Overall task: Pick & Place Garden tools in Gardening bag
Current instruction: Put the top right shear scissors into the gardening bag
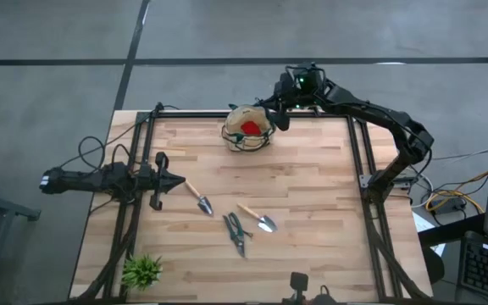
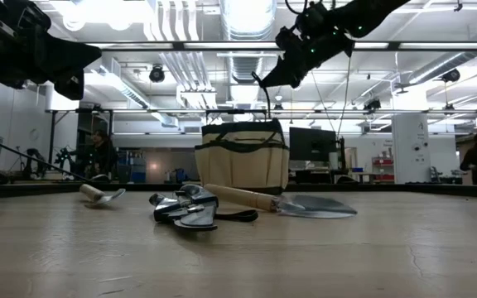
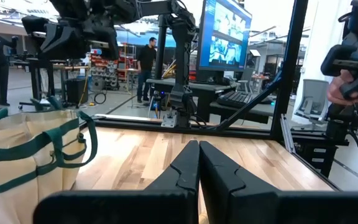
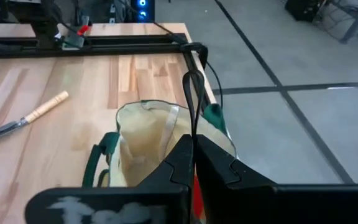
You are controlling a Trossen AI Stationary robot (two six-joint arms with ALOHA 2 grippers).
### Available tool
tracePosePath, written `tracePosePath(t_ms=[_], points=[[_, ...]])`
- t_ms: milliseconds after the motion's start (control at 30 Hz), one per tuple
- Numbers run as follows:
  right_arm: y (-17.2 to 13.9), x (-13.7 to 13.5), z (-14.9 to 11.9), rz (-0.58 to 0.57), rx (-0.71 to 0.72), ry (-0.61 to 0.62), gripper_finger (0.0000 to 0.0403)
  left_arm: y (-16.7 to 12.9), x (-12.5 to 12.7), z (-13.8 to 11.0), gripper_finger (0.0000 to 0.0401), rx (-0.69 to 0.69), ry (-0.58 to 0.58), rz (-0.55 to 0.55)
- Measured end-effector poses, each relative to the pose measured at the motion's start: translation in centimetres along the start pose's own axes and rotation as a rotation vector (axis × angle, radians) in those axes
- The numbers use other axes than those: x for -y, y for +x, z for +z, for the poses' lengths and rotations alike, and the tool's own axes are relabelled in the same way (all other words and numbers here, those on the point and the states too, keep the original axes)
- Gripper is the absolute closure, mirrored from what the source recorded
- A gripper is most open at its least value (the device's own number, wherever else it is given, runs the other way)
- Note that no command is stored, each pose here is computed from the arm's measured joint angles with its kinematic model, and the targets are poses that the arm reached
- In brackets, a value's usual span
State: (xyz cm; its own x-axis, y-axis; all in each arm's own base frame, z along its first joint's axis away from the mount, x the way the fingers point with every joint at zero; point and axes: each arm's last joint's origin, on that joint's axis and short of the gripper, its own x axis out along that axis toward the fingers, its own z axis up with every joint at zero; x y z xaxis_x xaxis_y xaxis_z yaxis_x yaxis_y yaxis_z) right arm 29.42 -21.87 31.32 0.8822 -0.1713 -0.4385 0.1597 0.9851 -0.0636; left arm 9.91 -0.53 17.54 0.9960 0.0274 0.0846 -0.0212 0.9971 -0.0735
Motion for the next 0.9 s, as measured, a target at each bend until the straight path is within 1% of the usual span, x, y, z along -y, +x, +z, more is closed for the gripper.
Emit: tracePosePath(t_ms=[233, 367, 700, 767, 900], points=[[-0.6, 0.1, 1.2, -0.015, 0.046, -0.018, 0.0394, 0.0, 0.0, 0.0, 0.0388, 0.000, 0.000, 0.000], [-0.4, 0.1, 1.0, -0.016, 0.040, -0.014, 0.0394, 0.0, 0.0, 0.0, 0.0388, 0.000, 0.000, -0.001], [1.3, 0.3, -1.4, 0.016, -0.091, 0.052, 0.0394, 0.0, 0.0, 0.0, 0.0388, 0.001, 0.000, 0.000], [1.3, 0.3, -1.4, 0.016, -0.095, 0.070, 0.0394, 0.0, 0.0, 0.0, 0.0388, 0.000, 0.000, 0.000], [1.0, 0.2, -1.2, 0.016, -0.088, 0.151, 0.0394, 0.0, 0.0, 0.0, 0.0388, 0.001, 0.000, 0.000]])
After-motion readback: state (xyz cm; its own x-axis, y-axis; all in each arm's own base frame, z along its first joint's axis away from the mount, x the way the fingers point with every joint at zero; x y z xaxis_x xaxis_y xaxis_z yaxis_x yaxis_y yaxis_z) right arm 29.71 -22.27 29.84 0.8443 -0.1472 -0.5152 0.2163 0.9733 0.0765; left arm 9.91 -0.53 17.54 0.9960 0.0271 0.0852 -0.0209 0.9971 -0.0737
